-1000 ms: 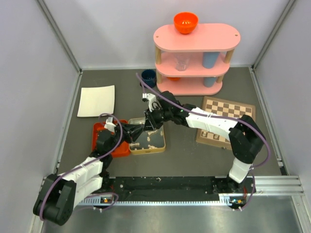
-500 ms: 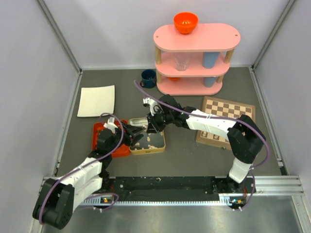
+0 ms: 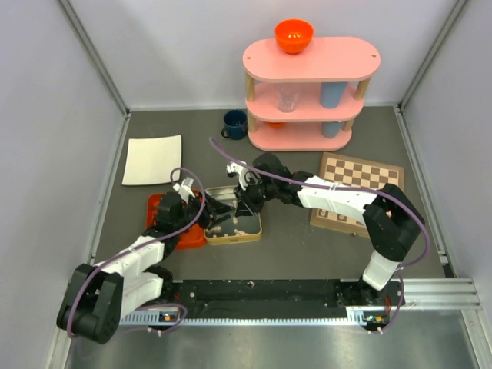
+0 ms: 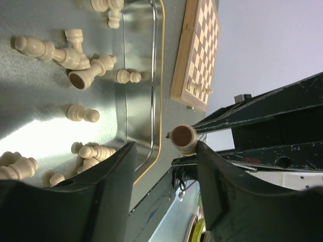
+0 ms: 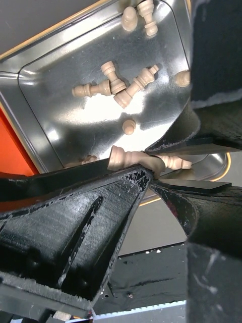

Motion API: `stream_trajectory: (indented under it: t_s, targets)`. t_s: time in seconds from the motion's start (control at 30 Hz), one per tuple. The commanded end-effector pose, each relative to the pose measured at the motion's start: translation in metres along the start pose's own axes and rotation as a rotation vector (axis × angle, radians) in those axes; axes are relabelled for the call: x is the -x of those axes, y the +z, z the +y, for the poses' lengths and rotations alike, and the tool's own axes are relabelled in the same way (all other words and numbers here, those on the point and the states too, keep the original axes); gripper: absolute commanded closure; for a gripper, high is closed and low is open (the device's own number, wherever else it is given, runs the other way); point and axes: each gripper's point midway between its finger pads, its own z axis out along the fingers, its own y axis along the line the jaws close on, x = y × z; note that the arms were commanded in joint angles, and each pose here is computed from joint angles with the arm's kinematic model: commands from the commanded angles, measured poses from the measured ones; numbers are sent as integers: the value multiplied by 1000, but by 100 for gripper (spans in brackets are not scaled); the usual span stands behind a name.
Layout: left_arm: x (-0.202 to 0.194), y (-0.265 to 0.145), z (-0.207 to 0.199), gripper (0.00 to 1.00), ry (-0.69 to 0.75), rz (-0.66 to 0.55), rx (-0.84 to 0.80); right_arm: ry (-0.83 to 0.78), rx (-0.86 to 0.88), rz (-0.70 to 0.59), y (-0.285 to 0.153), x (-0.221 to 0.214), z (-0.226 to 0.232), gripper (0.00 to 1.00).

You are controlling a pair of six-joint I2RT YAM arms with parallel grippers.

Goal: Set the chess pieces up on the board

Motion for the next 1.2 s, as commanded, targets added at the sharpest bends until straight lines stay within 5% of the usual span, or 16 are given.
stream_trajectory:
  t_s: [0.0, 0.3, 0.6, 0.87, 0.93, 1.03, 1.17]
  targets:
    - [1, 1, -23, 49, 76, 42, -87, -86, 57, -88, -12, 28, 17, 85]
    - [2, 0, -31, 51, 67, 44, -119, -94, 89, -75, -11, 22, 21, 85]
    - [4, -4, -41, 69, 43, 37, -164, -101, 97, -72, -12, 21, 23, 85]
    - [3, -5, -41, 96, 27, 40, -168, -110, 98, -80, -16, 24, 25, 82]
    - [6, -7, -43, 99, 13, 24, -176, -115, 92, -75, -20, 26, 26, 70]
    - [10, -10, -47, 100, -22, -12, -192, -125, 132, -89, -35, 31, 30, 40]
    - [12, -16, -48, 100, -106, -65, -226, -80, 178, -137, -58, 40, 25, 28]
